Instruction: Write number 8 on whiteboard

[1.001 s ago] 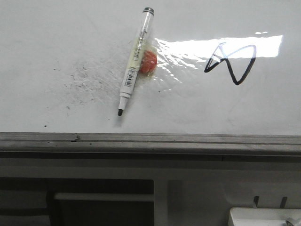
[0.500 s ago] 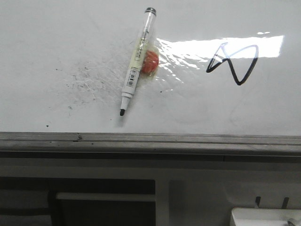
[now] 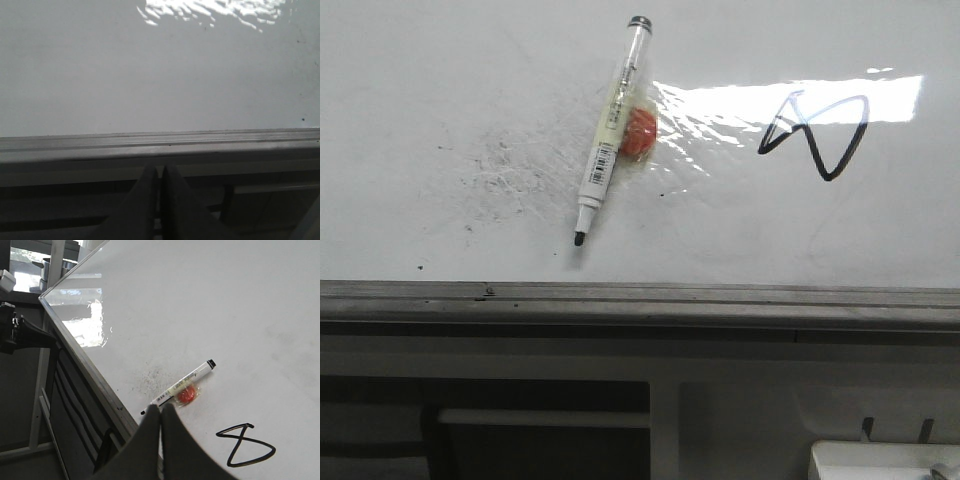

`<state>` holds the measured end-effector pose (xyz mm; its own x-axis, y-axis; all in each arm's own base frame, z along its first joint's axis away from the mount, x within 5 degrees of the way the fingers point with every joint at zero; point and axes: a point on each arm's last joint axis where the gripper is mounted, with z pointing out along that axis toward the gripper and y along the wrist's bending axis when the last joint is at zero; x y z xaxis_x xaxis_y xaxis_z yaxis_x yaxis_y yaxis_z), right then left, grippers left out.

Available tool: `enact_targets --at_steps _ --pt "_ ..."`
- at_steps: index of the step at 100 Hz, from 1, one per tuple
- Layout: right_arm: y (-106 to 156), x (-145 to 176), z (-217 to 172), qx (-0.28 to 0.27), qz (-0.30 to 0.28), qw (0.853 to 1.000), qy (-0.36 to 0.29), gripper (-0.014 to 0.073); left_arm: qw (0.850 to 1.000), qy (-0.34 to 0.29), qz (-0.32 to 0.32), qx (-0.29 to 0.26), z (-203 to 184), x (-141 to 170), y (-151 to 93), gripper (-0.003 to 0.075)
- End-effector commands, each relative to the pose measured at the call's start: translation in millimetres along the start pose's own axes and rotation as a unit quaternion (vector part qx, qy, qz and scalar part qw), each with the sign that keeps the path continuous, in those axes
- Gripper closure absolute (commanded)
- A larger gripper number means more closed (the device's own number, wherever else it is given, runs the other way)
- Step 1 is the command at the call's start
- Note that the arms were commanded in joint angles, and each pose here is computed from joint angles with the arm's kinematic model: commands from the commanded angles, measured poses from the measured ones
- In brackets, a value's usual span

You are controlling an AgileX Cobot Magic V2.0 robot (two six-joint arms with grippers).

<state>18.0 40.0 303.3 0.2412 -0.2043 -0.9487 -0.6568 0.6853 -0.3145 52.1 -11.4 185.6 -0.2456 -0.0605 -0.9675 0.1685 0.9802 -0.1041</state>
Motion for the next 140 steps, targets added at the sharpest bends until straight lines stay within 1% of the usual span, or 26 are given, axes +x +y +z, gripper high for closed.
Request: enact_targets --at_steps 1,74,81,86,95,100,104,105,106,111,112,113,117,119,120,122,123,125,133,140 --pt "-6.0 -10.2 -0.8 0.025 0.007 0.999 -0.024 0.0659 1.0 -0.01 -0.018 0.001 2.1 8.4 0.8 0.0741" --pt "-6.0 -10.2 -0.8 0.025 0.007 0.999 -0.024 0.0658 1.0 -0.01 -0.018 0.001 2.1 8.4 0.8 0.0741" --pt "-7.5 -8.8 -0.8 0.034 -0.018 0.999 -0.015 0.0659 1.0 -0.01 -0.018 0.001 2.1 8.4 0.8 0.0741" --pt "-10.8 -9.1 -0.8 0.055 -0.029 0.998 -0.018 0.0659 1.0 -0.01 -0.018 0.001 2.1 8.4 0.8 0.0741" --pt "-17.3 -7.0 0.3 0.102 -0.029 0.994 -0.03 0.0659 1.0 -0.01 -0.018 0.001 2.1 8.4 0.8 0.0741" --pt "-22.7 -3.9 0.8 0.143 -0.033 0.989 -0.036 0.0659 1.0 -0.01 -0.018 0.001 2.1 8.4 0.8 0.0741" --pt "-26.3 1.6 1.4 0.175 -0.03 0.984 -0.03 0.0659 1.0 -0.01 -0.018 0.001 2.1 8.4 0.8 0.0741" --pt "-27.4 4.3 1.7 0.185 -0.037 0.982 -0.025 0.0659 1.0 -0.01 -0.018 0.001 2.1 8.4 0.8 0.0741" --pt "-27.7 5.9 2.0 0.189 -0.024 0.981 -0.024 0.0658 1.0 -0.01 -0.018 0.001 2.1 8.4 0.8 0.0741" --pt "-29.9 16.7 3.3 0.218 0.002 0.976 -0.012 0.0658 1.0 -0.01 -0.018 0.001 2.1 8.4 0.8 0.0741" --pt "-30.3 19.6 3.3 0.226 -0.002 0.974 -0.006 0.0659 1.0 -0.01 -0.018 0.001 2.1 8.4 0.8 0.0741" --pt "-30.4 21.0 3.1 0.23 0.017 0.973 -0.009 0.0658 1.0 -0.01 -0.018 0.001 2.1 8.4 0.8 0.0741" --pt "-31.2 30.0 2.3 0.256 0.046 0.966 -0.005 0.0659 1.0 -0.01 -0.018 0.001 2.1 8.4 0.8 0.0741" --pt "-31.3 34.8 1.9 0.267 0.045 0.963 0.002 0.0659 1.0 -0.01 -0.018 0.001 2.1 8.4 0.8 0.0741" --pt "-31.0 36.2 1.2 0.271 0.06 0.961 -0.001 0.0659 1.0 -0.01 -0.018 0.001 2.1 8.4 0.8 0.0741" --pt "-30.7 40.5 0.2 0.282 0.066 0.957 0.001 0.0659 1.0 -0.01 -0.018 0.001 2.1 8.4 0.8 0.0741" --pt "-30.7 42.5 0.3 0.284 0.059 0.957 0.008 0.0659 1.0 -0.01 -0.018 0.001 2.1 8.4 0.8 0.0741" --pt "-29.9 46.2 -1.4 0.295 0.069 0.953 0.006 0.0659 1.0 -0.01 -0.018 0.001 2.1 8.4 0.8 0.0741" --pt "-26.5 62.2 -5.9 0.328 0.062 0.942 0.015 0.0659 1.0 -0.01 -0.018 0.001 2.1 8.4 0.8 0.0741" --pt "-23.6 79.6 -6.1 0.346 0.074 0.935 0.023 0.0659 1.0 -0.01 -0.018 0.001 2.1 8.4 0.8 0.0741"
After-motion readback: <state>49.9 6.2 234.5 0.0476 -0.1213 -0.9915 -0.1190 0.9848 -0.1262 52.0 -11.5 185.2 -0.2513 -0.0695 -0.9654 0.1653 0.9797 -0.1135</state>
